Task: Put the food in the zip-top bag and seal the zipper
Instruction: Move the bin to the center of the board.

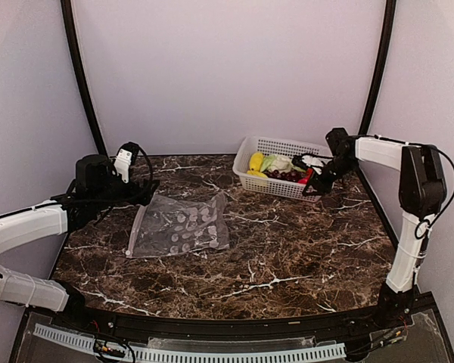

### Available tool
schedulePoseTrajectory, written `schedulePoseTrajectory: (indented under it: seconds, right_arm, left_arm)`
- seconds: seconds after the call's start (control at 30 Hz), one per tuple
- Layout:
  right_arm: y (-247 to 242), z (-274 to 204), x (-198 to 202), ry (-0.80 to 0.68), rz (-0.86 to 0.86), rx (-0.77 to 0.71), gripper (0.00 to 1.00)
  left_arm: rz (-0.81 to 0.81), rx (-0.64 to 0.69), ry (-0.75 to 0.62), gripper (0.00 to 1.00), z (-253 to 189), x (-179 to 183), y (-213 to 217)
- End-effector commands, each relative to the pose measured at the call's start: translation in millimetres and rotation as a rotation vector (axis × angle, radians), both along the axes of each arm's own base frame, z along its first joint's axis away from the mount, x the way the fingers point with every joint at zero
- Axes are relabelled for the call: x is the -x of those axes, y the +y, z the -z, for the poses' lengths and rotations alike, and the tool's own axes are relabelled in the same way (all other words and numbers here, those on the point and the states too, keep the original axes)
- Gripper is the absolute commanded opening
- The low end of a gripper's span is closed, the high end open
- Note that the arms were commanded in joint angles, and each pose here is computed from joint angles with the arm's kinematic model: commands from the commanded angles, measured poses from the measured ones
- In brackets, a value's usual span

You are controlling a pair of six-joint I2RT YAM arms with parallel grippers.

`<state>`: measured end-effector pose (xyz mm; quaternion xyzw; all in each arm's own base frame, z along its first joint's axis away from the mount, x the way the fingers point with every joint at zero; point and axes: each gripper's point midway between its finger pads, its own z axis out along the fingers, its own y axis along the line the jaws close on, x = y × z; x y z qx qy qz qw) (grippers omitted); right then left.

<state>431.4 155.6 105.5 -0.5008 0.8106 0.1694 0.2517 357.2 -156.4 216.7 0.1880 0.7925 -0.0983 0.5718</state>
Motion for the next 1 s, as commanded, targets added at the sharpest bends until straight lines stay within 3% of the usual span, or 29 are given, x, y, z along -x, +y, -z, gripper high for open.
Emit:
schedulePoseTrajectory:
  seconds: [0.0, 0.13, 0.27, 0.33, 0.47, 0.67, 0.8, 0.97]
  right_arm:
    - [35, 23, 78, 0.174, -0.143, 0.086, 0.35]
    - [79, 5, 135, 0.29, -0.267, 0.007, 0.35]
    - [94, -29, 136, 0.291, -0.255, -0.063, 0.37]
    - [96, -54, 116, 0.238, -0.221, -0.091, 0.39]
    - [92, -95, 78, 0.17, -0.164, -0.182, 0.52]
    - [74, -95, -8, 0.034, 0.009, -0.106, 0.51]
    - [57, -74, -81, -0.045, 0.102, -0.032, 0.44]
    - [51, -40, -113, -0.101, 0.093, 0.025, 0.42]
  left_arm:
    - [0.023, -0.005, 0.002, 0.98, -2, 4, -4]
    - [0.057, 0.001, 0.003, 0.97, -4, 8, -11]
    - [0.051, -0.004, 0.004, 0.97, -1, 8, -10]
    - [0.049, -0.005, 0.007, 0.97, 2, 7, -10]
    - [0.064, 0.008, 0.032, 0.97, 13, 6, -15]
    - [0.061, 0.01, 0.07, 0.97, 30, 1, -18]
    - [0.08, 0.033, 0.073, 0.96, 26, 3, -22]
    - [0.071, 0.018, 0.061, 0.96, 20, 4, -18]
